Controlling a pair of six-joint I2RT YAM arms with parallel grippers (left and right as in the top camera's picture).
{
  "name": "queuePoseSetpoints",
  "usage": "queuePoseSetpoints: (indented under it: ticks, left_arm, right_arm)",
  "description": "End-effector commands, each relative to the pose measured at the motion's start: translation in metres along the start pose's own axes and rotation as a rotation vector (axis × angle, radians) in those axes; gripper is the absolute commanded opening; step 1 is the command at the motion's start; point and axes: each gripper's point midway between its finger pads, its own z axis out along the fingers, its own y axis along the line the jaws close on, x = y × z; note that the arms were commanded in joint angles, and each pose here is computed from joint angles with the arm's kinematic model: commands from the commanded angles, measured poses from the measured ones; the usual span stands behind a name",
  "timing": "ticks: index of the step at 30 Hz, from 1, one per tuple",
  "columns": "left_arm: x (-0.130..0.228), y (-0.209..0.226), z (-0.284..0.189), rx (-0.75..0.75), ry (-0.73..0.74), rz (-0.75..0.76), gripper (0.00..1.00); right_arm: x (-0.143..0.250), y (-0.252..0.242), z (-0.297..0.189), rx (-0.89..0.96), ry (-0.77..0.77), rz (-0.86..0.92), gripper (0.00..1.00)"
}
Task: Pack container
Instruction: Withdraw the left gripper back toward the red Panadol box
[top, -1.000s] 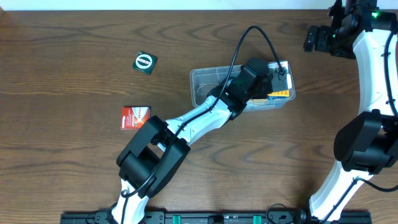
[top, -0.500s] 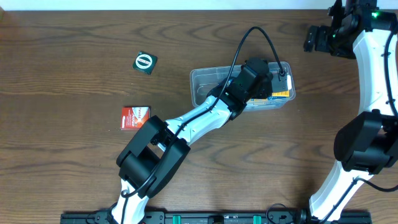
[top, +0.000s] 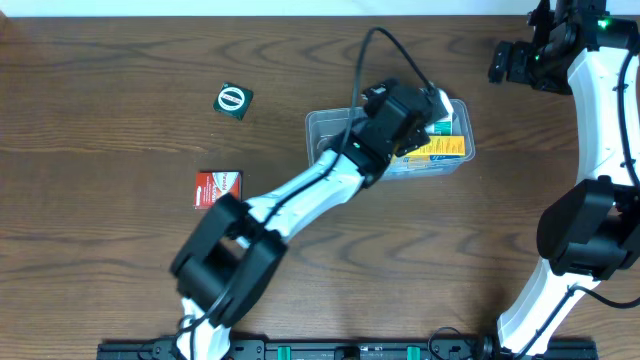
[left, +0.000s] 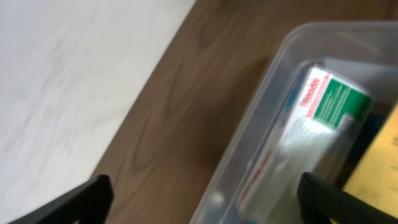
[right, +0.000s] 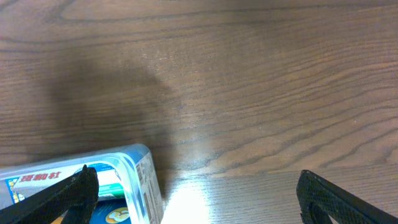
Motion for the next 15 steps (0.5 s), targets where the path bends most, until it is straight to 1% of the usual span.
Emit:
queuePoseSetpoints:
  ticks: [1, 5, 9, 11, 15]
  left_arm:
    - [-0.015, 0.052, -0.035, -0.085, -0.016, -0.227, 0.98]
    - [0.003, 0.080, -0.064, -0.103, 0.053, -0.326, 0.98]
    - [0.035, 0.106, -0.096, -0.124, 0.159, -0.449, 0.98]
    - [0.059, 0.116, -0.113, -0.131, 0.237, -0.525, 0.98]
    - [0.124, 0.133, -0.147, -0.198, 0.444, -0.777, 0.98]
  right_arm:
    - [-0.004, 0.002, -0.004, -0.003, -0.013, 0.009, 0.99]
    - [-0.004, 0.002, -0.004, -0.003, -0.013, 0.009, 0.99]
    - [-0.004, 0.002, -0.004, -0.003, -0.013, 0.009, 0.99]
    - [-0.004, 0.002, -0.004, -0.003, -0.013, 0.009, 0.99]
    - [-0.004, 0.002, -0.004, -0.003, -0.013, 0.009, 0.99]
